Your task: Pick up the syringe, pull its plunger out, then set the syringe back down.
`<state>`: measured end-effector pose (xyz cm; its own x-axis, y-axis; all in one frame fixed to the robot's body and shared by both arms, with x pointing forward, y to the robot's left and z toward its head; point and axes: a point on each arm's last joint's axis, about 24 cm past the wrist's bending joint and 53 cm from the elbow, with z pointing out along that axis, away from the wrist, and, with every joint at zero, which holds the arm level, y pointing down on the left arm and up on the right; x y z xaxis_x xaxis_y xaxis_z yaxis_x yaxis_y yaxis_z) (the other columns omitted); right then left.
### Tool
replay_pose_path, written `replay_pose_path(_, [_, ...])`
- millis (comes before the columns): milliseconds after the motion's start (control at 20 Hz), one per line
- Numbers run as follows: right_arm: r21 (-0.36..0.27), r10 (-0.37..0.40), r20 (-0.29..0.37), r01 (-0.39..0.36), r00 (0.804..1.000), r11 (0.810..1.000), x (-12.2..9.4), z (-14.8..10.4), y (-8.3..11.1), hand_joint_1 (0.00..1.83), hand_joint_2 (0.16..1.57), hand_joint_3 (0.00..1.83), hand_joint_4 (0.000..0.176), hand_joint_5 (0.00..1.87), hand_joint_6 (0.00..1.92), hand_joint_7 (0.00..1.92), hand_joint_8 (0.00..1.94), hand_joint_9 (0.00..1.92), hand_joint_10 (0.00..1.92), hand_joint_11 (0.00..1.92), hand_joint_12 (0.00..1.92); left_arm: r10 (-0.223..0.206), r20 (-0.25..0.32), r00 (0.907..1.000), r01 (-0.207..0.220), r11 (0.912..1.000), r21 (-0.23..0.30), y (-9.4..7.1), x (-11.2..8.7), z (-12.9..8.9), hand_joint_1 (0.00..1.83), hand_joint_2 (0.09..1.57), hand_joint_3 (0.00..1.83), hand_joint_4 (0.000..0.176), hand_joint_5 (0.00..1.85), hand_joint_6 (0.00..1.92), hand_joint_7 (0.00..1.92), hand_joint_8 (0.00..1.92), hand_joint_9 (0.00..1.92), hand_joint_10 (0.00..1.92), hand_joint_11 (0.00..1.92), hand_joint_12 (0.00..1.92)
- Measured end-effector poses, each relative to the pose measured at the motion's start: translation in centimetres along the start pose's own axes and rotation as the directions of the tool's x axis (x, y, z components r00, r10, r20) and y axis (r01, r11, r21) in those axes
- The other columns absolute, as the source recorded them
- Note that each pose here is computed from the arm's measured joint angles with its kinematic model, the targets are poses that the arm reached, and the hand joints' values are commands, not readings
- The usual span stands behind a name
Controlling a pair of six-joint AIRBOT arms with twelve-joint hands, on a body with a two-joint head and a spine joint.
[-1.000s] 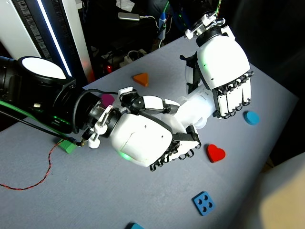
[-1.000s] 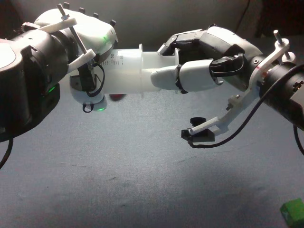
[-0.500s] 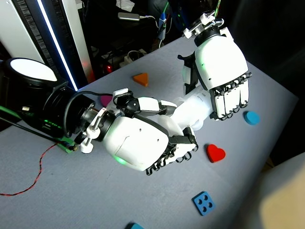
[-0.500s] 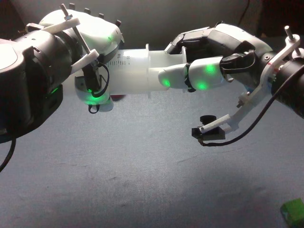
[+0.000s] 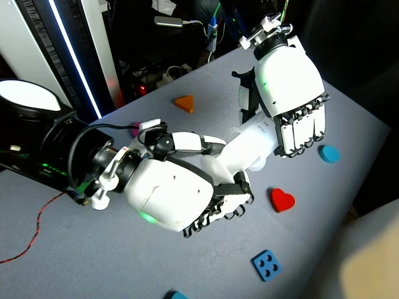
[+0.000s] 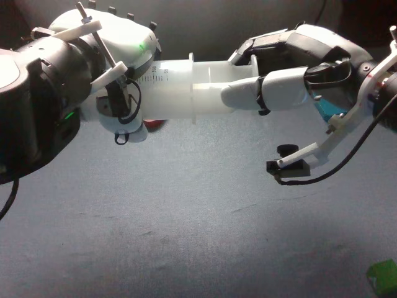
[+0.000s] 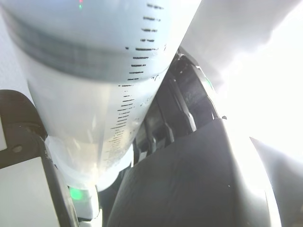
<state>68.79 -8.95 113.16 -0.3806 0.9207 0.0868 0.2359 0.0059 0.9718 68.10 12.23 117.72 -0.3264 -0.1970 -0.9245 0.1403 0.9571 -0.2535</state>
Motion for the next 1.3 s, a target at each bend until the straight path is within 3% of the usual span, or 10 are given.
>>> replay_pose_path(1300, [0.006, -0.011, 0.026, 0.011, 1.000, 1.000, -2.5, -1.1, 0.4, 1.36, 1.15, 0.00, 0.000, 0.79, 1.16, 0.96, 1.02, 0.85, 1.36, 0.79, 1.37, 0.032, 0.013, 0.9994, -0.032, 0.9995, 0.002, 1.5, -0.6, -0.1, 1.48, 1.19, 0.00, 0.000, 0.77, 1.19, 0.73, 1.33, 0.75, 1.30, 0.74, 1.65])
